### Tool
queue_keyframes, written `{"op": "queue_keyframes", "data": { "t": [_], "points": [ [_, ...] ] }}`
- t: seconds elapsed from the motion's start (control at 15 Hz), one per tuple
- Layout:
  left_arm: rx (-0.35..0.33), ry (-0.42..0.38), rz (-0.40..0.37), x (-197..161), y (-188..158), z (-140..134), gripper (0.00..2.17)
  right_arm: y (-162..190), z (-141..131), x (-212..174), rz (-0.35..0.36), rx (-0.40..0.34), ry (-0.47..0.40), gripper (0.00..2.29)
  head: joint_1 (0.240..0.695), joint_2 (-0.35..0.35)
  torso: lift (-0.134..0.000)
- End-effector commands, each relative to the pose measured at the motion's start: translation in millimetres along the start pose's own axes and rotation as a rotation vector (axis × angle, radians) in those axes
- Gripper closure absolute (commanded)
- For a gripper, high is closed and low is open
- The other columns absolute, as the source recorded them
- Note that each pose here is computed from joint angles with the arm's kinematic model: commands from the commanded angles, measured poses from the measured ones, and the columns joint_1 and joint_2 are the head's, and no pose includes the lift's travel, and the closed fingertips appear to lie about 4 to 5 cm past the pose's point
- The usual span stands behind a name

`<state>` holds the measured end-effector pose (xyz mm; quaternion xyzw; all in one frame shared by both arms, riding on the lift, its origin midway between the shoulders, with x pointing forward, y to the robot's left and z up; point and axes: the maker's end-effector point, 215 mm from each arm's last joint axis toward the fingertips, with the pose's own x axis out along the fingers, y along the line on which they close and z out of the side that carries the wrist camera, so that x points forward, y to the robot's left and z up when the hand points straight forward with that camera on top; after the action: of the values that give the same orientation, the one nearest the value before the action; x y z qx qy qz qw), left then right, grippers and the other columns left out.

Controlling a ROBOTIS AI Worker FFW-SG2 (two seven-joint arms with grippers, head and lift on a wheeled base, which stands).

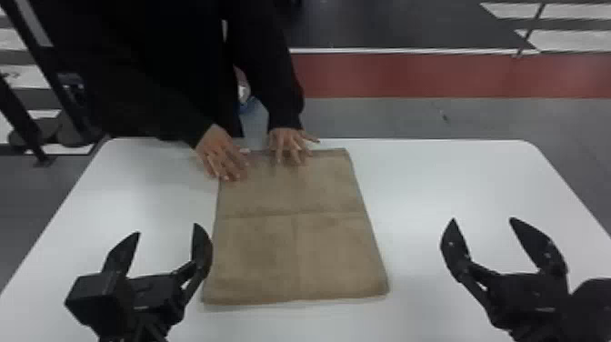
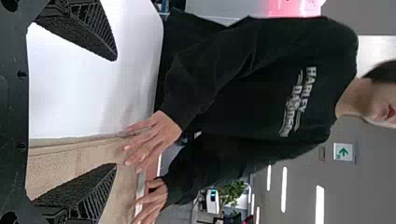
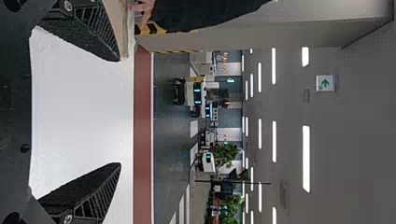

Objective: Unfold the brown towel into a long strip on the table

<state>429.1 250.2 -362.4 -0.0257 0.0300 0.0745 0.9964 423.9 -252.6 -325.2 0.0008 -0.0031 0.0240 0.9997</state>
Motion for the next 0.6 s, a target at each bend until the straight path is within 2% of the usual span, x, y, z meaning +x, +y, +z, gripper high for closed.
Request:
{"op": "queue_keyframes", "data": {
  "t": [0.0,0.53],
  "points": [
    [0.000,0.001,-0.002,-0.1,-0.8,-0.7,0.06,-0.4,-1.2,0.3,-0.001,0.000,0.002,0.07,0.695,-0.003,-0.124],
    [0.001,0.005,-0.005,-0.1,-2.2,-2.7,0.06,-0.2,-2.0,0.0,0.002,0.006,0.001,0.07,0.695,-0.006,-0.124]
  ]
}}
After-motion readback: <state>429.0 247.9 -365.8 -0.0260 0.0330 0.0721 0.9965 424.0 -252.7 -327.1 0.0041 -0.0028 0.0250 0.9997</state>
